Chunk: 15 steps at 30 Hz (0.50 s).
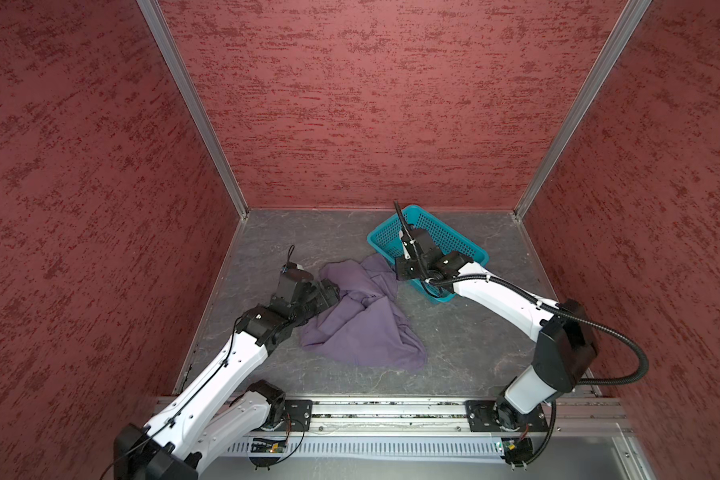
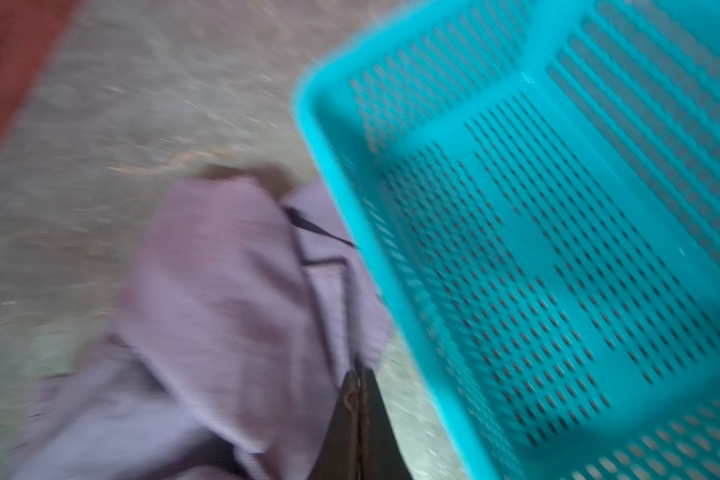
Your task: Fold and stack the trousers
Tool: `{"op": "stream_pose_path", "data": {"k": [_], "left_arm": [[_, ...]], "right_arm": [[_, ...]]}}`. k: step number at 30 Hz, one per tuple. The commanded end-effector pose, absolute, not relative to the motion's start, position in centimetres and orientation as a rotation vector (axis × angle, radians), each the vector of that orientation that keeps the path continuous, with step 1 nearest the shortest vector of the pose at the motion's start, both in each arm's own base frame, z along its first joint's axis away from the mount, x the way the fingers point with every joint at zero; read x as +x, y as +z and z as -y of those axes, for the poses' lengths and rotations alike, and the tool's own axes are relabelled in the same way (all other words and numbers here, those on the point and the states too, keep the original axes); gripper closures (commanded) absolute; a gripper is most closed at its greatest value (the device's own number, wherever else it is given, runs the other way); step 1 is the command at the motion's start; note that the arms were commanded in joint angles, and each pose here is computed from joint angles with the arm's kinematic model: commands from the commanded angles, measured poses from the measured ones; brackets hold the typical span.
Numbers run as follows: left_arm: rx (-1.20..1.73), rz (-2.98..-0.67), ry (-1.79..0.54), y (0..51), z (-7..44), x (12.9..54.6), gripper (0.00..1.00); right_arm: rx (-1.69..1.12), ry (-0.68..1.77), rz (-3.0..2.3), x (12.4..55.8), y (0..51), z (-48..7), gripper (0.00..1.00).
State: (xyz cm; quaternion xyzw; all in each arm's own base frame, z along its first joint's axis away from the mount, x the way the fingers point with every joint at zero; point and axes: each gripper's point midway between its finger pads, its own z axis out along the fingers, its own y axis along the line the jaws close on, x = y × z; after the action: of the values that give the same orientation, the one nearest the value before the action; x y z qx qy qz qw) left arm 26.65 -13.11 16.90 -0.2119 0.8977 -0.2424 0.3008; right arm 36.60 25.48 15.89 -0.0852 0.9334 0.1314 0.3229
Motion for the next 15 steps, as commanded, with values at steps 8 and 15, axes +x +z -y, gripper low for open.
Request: {"op": "stream_pose_path", "data": {"k": [8, 15], "left_arm": [[-0.445, -2.452, -0.8, 16.3, 19.0, 30.4, 0.0], [-0.448, -2.495, -0.787, 14.3, 19.5, 30.0, 0.0]], "right_arm": [[0.081, 0.306, -2.506, 37.0, 10.3, -18.9, 0.91], [0.485, 0.04, -2.399, 38.0, 11.1, -4.9, 0.88]]}}
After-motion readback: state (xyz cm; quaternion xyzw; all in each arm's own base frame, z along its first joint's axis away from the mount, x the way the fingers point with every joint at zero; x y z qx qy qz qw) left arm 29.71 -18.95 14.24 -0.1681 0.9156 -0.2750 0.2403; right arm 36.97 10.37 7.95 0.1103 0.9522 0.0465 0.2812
